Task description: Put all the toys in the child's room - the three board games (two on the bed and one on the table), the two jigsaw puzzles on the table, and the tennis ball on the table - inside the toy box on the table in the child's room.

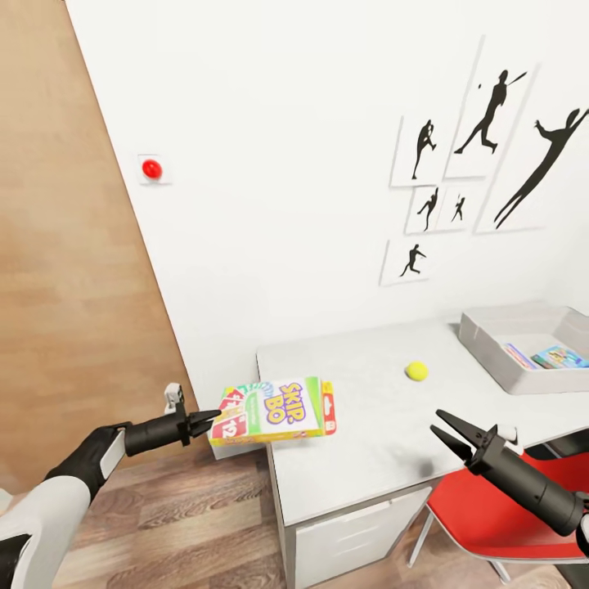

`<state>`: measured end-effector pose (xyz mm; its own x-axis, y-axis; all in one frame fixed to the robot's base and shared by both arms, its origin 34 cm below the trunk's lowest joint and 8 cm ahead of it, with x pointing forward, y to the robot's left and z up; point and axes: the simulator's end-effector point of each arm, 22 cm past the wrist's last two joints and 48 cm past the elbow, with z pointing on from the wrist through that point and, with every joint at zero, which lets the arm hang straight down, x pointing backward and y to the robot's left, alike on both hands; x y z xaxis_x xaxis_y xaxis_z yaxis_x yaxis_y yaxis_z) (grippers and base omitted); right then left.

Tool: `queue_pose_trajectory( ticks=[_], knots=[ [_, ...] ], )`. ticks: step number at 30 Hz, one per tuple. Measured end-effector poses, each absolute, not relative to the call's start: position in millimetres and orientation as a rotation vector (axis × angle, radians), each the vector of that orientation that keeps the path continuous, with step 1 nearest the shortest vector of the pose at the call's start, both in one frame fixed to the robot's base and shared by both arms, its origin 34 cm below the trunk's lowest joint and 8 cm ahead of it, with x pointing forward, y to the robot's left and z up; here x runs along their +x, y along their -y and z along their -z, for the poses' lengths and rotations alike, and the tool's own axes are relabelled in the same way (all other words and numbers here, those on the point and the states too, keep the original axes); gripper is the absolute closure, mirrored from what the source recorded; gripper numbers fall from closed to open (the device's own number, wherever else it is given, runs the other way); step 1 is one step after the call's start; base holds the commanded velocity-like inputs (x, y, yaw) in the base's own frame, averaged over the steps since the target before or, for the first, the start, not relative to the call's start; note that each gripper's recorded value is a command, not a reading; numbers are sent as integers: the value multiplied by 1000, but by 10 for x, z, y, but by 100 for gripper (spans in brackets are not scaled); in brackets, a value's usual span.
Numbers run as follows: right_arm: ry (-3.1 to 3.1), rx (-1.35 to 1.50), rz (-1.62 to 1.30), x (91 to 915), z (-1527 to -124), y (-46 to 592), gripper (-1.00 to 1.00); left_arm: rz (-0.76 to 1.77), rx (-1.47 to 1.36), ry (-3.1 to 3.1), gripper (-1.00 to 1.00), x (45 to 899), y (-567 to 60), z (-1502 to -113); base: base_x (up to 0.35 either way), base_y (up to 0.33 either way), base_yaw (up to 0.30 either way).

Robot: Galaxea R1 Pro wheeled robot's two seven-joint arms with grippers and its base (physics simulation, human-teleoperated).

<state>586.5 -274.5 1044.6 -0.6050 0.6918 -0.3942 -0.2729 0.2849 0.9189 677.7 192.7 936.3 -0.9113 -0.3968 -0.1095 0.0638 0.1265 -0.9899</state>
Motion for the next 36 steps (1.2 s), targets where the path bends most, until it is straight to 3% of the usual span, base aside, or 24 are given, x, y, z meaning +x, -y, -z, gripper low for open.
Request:
queue_pose_trajectory(
  ticks=[24,36],
  knots=[
    [-1723,385,-1406,5833,-10620,2767,-100,1841,-318,-2068,100,6735,-1938,-9637,0,0,0],
    [-1697,408,-1440,5791,-10711,2636,-100,1825,-316,-2073,100,6702,-2000,-9744,-95,0,0]
  ],
)
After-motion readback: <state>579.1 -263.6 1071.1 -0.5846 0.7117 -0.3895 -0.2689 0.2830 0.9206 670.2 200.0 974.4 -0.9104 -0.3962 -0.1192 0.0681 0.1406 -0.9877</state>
